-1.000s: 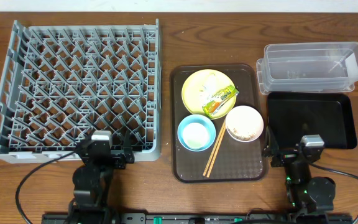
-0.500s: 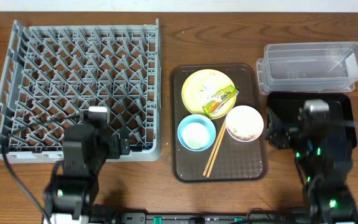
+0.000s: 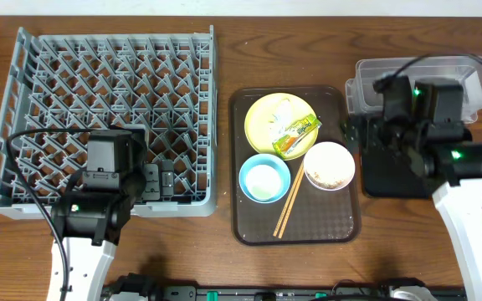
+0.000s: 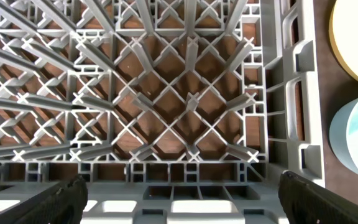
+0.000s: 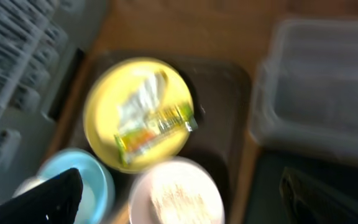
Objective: Sort waste into correct bins and load items into the dishwasher rack
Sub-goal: 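Grasp the white tissue on the yellow plate with the right gripper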
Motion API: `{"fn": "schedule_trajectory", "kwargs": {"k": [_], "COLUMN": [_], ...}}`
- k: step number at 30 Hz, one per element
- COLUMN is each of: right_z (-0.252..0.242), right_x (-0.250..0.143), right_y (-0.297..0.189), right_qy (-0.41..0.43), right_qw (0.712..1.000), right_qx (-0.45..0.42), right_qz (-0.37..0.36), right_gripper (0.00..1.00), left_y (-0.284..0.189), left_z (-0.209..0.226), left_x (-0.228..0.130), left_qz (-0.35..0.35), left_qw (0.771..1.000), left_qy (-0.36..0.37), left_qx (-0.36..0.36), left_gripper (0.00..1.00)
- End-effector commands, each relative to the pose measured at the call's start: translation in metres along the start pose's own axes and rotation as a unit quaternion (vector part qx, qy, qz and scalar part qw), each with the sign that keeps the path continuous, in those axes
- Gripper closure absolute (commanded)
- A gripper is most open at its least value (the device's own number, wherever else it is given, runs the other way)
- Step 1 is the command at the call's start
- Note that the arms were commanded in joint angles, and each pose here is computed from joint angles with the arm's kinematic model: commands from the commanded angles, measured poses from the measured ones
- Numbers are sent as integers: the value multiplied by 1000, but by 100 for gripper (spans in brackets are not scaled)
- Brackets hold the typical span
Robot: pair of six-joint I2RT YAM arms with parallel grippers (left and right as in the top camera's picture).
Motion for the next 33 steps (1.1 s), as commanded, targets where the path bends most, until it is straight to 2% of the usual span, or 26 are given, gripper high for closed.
{"fn": "schedule_trajectory", "kwargs": {"k": [1, 6, 10, 13, 18, 29, 33], "right_z": [8, 20, 38, 53, 64, 83, 82], "right_x": [18, 33, 32, 23, -3, -49, -55], "right_y": [8, 39, 79, 109, 155, 215, 225], "right_qy": [4, 18, 21, 7, 47, 81, 90], "right_qw": [998, 996, 998, 999, 998, 992, 991], "right_qx": [50, 67, 46, 30, -26, -22, -25], "right_qz": [-34, -56, -41, -17, 30, 91, 97], "right_gripper": [1, 9, 16, 25, 31, 42, 54], "left_y": [-5, -5, -5, -5, -5, -5, -5], "left_z": [-2, -2, -2, -2, -2, -2, -2], "left_x": [5, 5, 5, 5, 5, 5, 5], "left_qz": [-9, -9, -9, -9, -9, -9, -9], "left_qw": [1000, 1000, 1000, 1000, 1000, 1000, 1000], "left_qy": [-10, -10, -10, -10, -10, -10, -10], "left_qx": [-2, -2, -2, -2, -2, -2, -2], "left_gripper": [0, 0, 0, 0, 0, 0, 0]}}
Point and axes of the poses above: each gripper's point midway between its finger pads, its own y axis out along the fingers, its own z axis along the line the jaws close on, x = y × z, the point moved 7 cm from there along -y, back along the fingers, and after that the axes turned 7 degrees about -y, right-handed, at the moved point
